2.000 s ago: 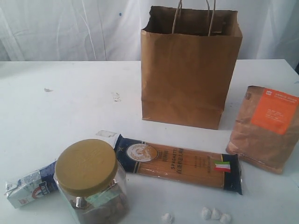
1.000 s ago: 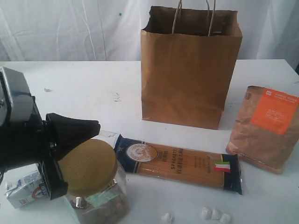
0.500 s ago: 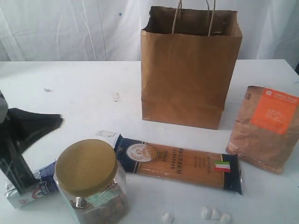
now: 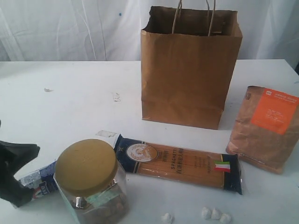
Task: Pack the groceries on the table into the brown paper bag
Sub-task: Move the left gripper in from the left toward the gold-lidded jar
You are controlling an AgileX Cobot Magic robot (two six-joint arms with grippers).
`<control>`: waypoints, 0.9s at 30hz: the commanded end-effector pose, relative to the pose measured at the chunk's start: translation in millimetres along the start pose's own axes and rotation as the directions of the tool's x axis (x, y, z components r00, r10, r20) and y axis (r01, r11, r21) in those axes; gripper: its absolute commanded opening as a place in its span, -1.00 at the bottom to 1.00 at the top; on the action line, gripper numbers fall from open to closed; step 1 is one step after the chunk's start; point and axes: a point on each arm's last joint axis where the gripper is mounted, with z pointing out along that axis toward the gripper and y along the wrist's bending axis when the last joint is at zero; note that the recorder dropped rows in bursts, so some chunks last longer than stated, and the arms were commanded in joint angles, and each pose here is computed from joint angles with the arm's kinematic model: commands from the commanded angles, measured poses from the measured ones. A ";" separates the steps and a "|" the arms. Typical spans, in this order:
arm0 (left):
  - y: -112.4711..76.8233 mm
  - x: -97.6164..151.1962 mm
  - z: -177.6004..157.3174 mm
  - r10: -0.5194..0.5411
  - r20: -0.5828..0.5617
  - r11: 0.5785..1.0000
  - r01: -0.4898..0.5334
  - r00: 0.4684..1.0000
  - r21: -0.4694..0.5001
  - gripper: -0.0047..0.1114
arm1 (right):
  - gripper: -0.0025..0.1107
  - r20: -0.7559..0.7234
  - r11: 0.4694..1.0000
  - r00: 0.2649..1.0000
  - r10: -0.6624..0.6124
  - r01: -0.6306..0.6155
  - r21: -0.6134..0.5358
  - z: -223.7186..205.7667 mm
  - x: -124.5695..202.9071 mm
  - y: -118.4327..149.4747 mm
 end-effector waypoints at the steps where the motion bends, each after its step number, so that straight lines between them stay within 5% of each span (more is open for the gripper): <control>1: 26.8 -10.8 -3.6 0.050 -0.004 0.960 -0.049 0.999 -0.276 -0.92 | -0.96 0.011 1.000 1.000 -0.004 0.004 0.003 -0.1 -0.2 -0.3; 4: 50.8 -18.3 -13.3 0.099 -0.051 0.845 -0.111 0.994 -0.522 -0.92 | -0.96 0.011 1.000 1.000 -0.004 0.004 0.003 -0.1 -0.2 -0.3; 6: 65.4 -18.0 -18.9 0.173 -0.189 0.716 -0.255 0.967 -0.649 -0.92 | -0.96 0.011 1.000 1.000 -0.004 0.004 0.003 -0.1 -0.2 -0.3; 8: 75.8 -14.7 -20.2 0.198 -0.394 0.601 -0.429 0.897 -0.674 -0.92 | -0.96 0.011 1.000 1.000 -0.004 0.004 0.003 -0.1 -0.2 -0.3; 10: 79.4 -11.9 -16.0 0.214 -0.547 0.562 -0.560 0.810 -0.608 -0.92 | -0.96 0.011 1.000 1.000 -0.004 0.004 0.003 -0.1 -0.2 -0.3; 14: 76.9 -3.1 1.8 0.248 -0.781 0.641 -0.702 0.573 -0.311 -0.92 | -0.96 0.011 1.000 1.000 -0.004 0.004 0.003 -0.1 -0.2 -0.3; 17: 70.0 -5.8 4.4 0.153 -0.856 0.786 -0.586 0.493 -0.197 -0.92 | -0.96 0.011 1.000 1.000 -0.004 0.004 0.003 -0.1 -0.2 -0.3; 20: 56.4 -29.5 2.7 0.037 -0.831 0.921 -0.342 0.554 -0.186 -0.92 | -0.96 0.011 1.000 1.000 -0.004 0.004 0.003 -0.1 -0.2 -0.3; 23: 30.9 -53.5 1.7 0.084 -0.793 0.995 -0.100 0.603 0.029 -0.92 | -0.96 0.011 1.000 1.000 -0.004 0.004 0.003 -0.1 -0.2 -0.3; 25: 8.6 -59.3 1.8 0.160 -0.742 0.969 0.039 0.651 0.243 -0.92 | -0.96 0.011 1.000 1.000 -0.004 0.004 0.003 -0.1 -0.2 -0.3; 27: -10.8 -53.1 1.3 0.245 -0.688 0.890 0.123 0.683 0.439 -0.92 | -0.96 0.011 1.000 1.000 -0.004 0.004 0.003 -0.1 -0.2 -0.3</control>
